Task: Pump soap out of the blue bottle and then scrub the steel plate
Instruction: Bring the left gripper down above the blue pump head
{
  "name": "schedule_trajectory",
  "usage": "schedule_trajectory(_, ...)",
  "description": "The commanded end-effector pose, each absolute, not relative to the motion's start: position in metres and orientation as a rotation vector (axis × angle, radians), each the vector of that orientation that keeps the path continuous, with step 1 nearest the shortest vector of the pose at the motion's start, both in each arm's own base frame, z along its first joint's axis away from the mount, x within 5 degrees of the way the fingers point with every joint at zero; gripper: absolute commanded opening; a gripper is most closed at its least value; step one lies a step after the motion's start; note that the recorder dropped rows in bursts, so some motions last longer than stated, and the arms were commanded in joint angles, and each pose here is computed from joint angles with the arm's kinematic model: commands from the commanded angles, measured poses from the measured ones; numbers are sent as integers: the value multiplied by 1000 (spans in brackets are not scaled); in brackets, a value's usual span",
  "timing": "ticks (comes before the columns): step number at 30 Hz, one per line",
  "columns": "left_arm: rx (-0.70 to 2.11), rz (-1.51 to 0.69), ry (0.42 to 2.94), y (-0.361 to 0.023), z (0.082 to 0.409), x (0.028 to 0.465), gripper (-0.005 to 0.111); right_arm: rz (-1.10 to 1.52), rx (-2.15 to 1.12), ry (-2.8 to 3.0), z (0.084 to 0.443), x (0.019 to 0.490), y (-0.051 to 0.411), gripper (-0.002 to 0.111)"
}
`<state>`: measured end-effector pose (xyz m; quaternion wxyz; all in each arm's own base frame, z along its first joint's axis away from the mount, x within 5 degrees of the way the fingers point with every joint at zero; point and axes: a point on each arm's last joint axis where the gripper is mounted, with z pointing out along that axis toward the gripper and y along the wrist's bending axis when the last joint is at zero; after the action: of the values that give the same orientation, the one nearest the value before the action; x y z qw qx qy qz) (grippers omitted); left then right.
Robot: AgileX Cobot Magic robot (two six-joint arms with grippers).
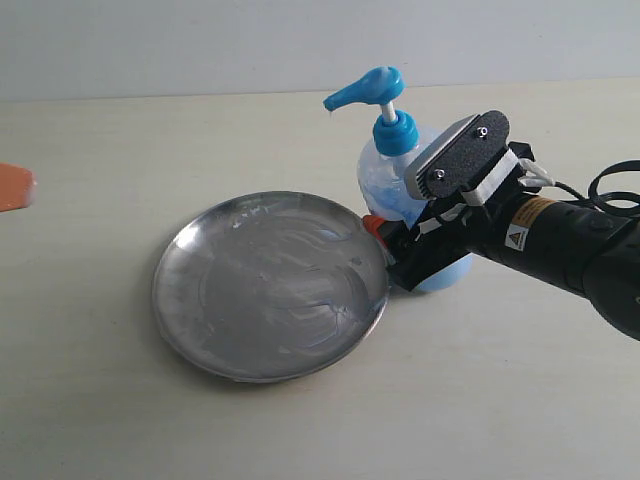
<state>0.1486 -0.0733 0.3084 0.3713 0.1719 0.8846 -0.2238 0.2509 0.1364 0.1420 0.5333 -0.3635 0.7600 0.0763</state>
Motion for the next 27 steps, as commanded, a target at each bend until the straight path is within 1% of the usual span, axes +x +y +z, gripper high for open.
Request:
schedule_trajectory(1,485,-654,2310,-85,315,165,0,183,-838,1723,153,257,139,0)
schedule_trajectory(7,509,-721,2308,-96,327,187,0,183,-839,1728,153,257,139,0)
schedule_trajectory(12,527,-723,2281,-101,340,203,0,183,-839,1728,153,257,139,0)
schedule_trajectory(17,553,-739,2290,-107,345,217,0,183,-839,1728,153,257,139,0)
schedule_trajectory(27,729,-784,2244,-148,353,231,0,182,-840,1731,153,257,139,0)
